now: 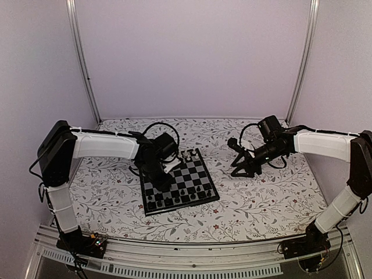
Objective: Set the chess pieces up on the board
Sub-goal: Pick up the chess piece from the chessboard.
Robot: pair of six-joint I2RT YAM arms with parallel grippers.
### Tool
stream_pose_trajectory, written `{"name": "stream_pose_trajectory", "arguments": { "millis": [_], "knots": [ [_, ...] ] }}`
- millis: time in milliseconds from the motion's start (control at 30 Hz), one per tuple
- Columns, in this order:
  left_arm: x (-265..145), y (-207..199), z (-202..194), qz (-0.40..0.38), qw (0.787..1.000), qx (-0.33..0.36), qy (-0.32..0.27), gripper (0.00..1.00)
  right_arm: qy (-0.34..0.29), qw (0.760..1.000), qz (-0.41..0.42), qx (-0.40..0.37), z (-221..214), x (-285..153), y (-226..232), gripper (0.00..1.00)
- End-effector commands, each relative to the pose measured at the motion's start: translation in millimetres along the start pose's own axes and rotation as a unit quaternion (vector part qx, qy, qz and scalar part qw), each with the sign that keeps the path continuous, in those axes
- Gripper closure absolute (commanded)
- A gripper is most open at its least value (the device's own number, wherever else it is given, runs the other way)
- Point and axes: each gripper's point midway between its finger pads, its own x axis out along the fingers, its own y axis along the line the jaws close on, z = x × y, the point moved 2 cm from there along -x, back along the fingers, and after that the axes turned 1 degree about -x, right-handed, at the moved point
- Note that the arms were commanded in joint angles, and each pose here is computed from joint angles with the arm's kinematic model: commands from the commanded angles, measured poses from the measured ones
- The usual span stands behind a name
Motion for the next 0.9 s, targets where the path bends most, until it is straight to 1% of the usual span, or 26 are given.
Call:
{"name": "stream_pose_trajectory", "arguments": {
  "millis": [0, 167, 267, 367, 467, 533, 667, 833, 867],
  "knots": [
    [-0.6, -6.4, -9.4, -0.014, 1.000, -0.004, 0.013, 0.68, -0.005, 1.000, 0.005, -0.002, 4.6, -0.7, -1.3, 0.48],
    [8.2, -7.3, -16.5, -0.017, 0.999, -0.002, 0.033, 0.74, -0.005, 1.000, 0.004, -0.003, 5.2, -1.8, -0.9, 0.48],
    [11.3, -9.7, -18.0, -0.024, 0.999, 0.002, 0.038, 0.80, -0.007, 1.000, 0.003, -0.004, 6.1, -2.1, -0.7, 0.48],
    [13.1, -12.4, -18.5, -0.033, 0.999, 0.008, 0.041, 0.84, -0.011, 1.000, 0.007, -0.003, 8.7, -2.3, -0.3, 0.48],
    [13.9, -11.8, -19.3, -0.031, 0.998, 0.018, 0.044, 0.84, -0.020, 1.000, 0.012, -0.004, 15.7, -3.9, -0.2, 0.48],
    [14.9, -10.8, -19.8, -0.029, 0.998, 0.029, 0.046, 0.79, -0.025, 1.000, 0.014, -0.007, 21.9, -3.8, -0.5, 0.48],
    [21.3, -12.4, -20.3, -0.035, 0.997, 0.053, 0.047, 0.76, -0.022, 0.999, 0.021, -0.020, 35.9, 5.1, 4.2, 0.48],
    [27.0, -11.7, -16.0, -0.034, 0.996, 0.068, 0.044, 0.75, -0.005, 0.999, 0.040, -0.031, 41.0, 24.2, 15.4, 0.48],
    [27.0, -10.8, -15.1, -0.032, 0.996, 0.068, 0.042, 0.77, -0.002, 0.999, 0.045, -0.031, 40.3, 27.6, 16.4, 0.48]
  ]
}}
